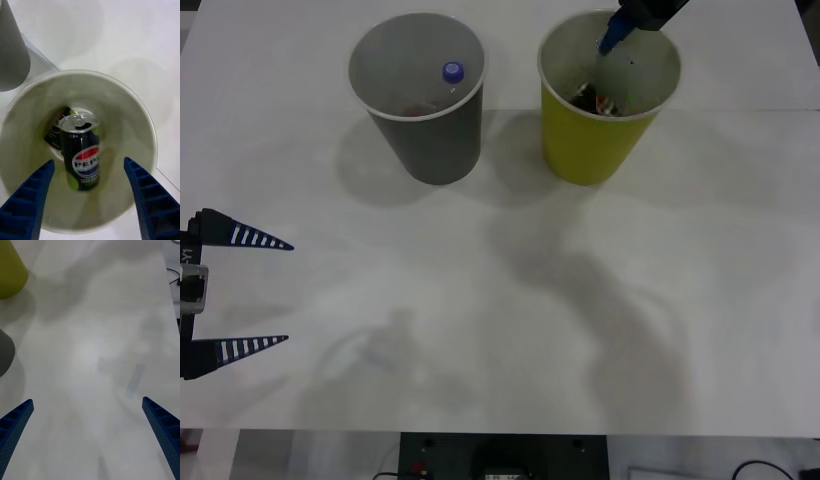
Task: Put the can into the green bin and the plastic bottle into the gray bin
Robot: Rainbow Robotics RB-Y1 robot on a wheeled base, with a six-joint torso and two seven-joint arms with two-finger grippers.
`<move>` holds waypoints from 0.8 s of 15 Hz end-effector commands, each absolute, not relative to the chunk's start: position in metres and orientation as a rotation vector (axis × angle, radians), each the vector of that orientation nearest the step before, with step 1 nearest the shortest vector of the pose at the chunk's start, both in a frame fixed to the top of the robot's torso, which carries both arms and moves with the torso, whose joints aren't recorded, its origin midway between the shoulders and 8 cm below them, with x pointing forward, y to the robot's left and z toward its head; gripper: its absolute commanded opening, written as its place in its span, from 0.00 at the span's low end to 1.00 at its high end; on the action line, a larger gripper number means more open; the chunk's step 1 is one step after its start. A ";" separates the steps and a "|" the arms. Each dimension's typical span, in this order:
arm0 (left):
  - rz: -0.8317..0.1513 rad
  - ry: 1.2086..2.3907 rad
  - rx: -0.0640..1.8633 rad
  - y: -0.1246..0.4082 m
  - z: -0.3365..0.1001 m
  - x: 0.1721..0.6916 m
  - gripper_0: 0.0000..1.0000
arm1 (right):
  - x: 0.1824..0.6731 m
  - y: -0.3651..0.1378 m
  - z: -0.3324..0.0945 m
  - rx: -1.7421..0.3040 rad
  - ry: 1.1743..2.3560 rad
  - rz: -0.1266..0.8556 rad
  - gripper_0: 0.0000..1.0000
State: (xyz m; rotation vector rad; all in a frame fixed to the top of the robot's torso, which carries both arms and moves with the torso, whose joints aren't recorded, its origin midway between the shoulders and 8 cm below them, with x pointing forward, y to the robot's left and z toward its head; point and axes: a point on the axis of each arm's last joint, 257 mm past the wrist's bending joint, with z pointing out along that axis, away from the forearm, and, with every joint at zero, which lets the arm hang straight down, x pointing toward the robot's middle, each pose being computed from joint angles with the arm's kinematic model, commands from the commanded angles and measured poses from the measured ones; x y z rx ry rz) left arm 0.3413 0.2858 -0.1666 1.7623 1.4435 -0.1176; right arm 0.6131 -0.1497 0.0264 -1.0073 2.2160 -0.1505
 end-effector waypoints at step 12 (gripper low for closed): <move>-0.118 1.444 1.762 0.286 -0.167 0.341 1.00 | 0.527 -0.206 0.039 -1.123 1.997 -0.039 1.00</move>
